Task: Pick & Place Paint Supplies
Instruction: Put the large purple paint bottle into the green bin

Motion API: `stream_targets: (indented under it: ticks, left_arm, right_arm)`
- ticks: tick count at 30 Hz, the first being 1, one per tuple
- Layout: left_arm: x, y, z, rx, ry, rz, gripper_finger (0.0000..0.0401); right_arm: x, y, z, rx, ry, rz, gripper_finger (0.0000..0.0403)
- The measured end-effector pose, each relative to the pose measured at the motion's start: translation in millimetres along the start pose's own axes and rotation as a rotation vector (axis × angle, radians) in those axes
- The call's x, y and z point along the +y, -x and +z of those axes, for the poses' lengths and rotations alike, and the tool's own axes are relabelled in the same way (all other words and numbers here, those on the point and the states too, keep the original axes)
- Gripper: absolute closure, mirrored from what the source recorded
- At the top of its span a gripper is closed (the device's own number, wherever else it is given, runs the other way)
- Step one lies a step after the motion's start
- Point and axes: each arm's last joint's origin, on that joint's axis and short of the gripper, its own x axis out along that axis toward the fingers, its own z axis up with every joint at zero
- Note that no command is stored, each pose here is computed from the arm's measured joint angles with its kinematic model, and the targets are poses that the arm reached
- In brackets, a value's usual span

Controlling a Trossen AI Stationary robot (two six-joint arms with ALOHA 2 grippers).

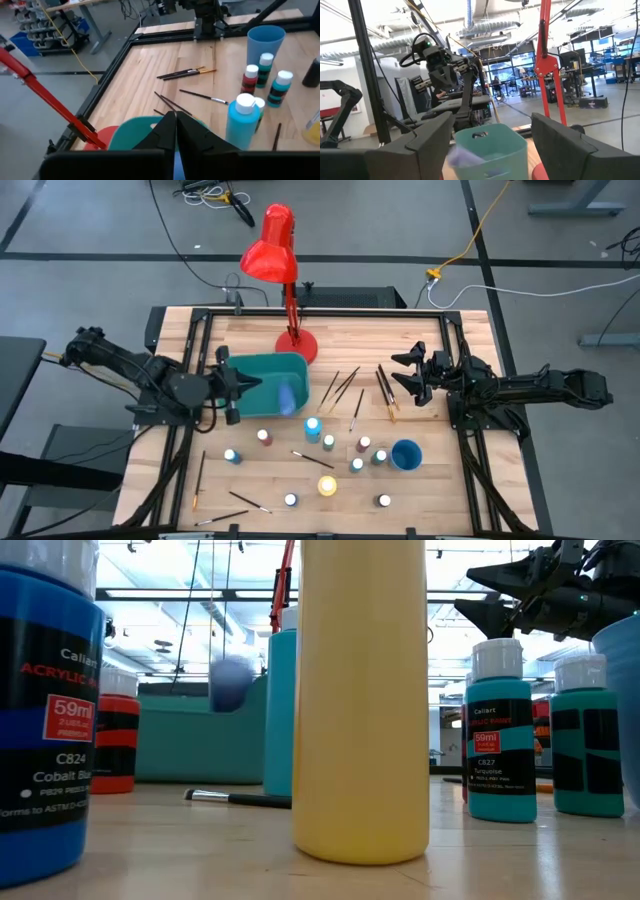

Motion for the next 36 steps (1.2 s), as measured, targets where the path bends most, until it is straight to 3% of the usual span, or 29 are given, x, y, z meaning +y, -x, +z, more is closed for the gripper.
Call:
stream_targets:
  ticks: [6,13,16,19,23,36]
  left_arm:
    - [-4.7,-11.1,-3.9,0.061,-0.011,-0.024,0.0338]
    - [-7.7,-31.4,-8.3,0.139,0.023,0.002,0.0246]
    - [-6.5,-45.7,-12.2,0.205,0.055,-0.012,0.0214]
    - [-4.5,-68.1,-18.5,0.279,0.075,0.046,0.0193]
    - [6.1,-100.4,-30.9,0.397,0.16,0.126,0.0178]
    - [27.5,-188.6,-87.6,0.769,0.255,-0.011,0.0181]
  right_arm:
    - [0.0,0.0,0.0,0.0,0.0,0.0,0.0129]
    - [0.0,0.0,0.0,0.0,-0.001,0.0,0.0129]
    - [0.0,0.0,0.0,0.0,-0.001,0.0,0.0129]
    - [0.0,0.0,0.0,0.0,0.0,0.0,0.0129]
    - [0.0,0.0,0.0,0.0,0.0,0.0,0.0129]
    - [-0.7,0.0,-3.0,0.031,-0.003,-0.007,0.0129]
